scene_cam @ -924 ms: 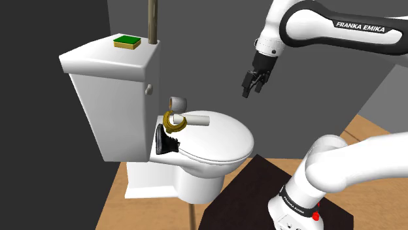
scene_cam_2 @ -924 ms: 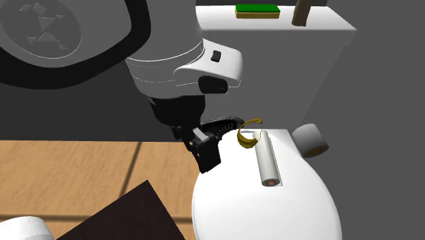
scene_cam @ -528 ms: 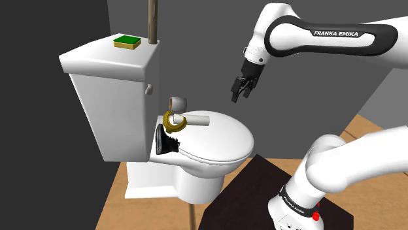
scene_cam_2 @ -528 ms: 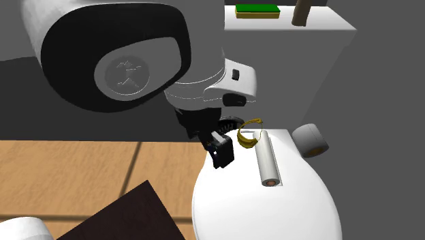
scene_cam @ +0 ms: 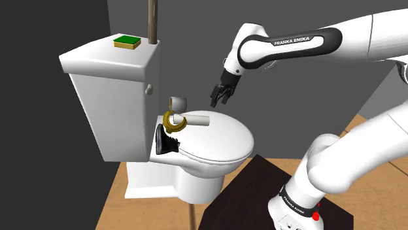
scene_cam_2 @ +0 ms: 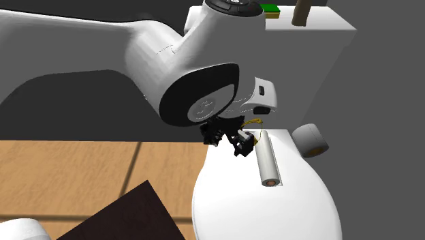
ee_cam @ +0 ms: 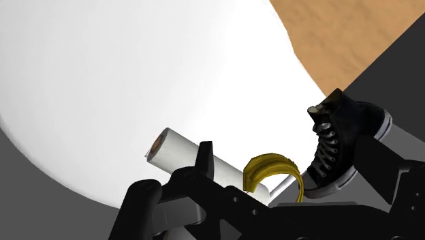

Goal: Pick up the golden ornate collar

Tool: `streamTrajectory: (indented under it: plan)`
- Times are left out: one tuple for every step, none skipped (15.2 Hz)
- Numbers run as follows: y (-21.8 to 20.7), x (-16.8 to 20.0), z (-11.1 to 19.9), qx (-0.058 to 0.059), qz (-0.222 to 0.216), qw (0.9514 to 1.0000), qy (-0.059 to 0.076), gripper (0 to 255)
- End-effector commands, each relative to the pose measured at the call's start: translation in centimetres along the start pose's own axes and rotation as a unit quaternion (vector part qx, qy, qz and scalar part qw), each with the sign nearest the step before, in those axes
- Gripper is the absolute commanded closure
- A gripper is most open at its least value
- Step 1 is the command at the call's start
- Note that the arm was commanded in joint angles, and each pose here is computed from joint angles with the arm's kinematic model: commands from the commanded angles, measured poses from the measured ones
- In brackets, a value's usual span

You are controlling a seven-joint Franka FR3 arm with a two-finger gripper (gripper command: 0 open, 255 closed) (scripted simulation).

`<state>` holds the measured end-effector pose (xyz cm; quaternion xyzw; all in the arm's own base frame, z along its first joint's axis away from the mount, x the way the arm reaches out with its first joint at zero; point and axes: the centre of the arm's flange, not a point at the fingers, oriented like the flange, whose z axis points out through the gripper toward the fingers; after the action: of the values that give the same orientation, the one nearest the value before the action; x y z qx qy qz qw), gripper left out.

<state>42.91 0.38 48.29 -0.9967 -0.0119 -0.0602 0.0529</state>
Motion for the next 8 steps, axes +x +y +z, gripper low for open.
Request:
streamTrajectory:
  plan:
    - [0.0,1.6,1.9,0.013,-0.007,0.9999,0.006,0]
    - [-0.1,2.4,2.9,0.020,-0.010,0.9997,0.009,0]
    - [-0.2,3.2,3.8,0.026,-0.014,0.9995,0.012,0]
    - [-0.3,4.1,4.7,0.033,-0.018,0.9992,0.014,0]
    - [-0.4,4.9,5.6,0.040,-0.021,0.9988,0.017,0]
    - [-0.5,5.8,6.4,0.046,-0.025,0.9984,0.020,0]
    - [-0.7,6.7,7.3,0.053,-0.028,0.9979,0.022,0]
    - [-0.9,7.5,8.2,0.060,-0.032,0.9974,0.025,0]
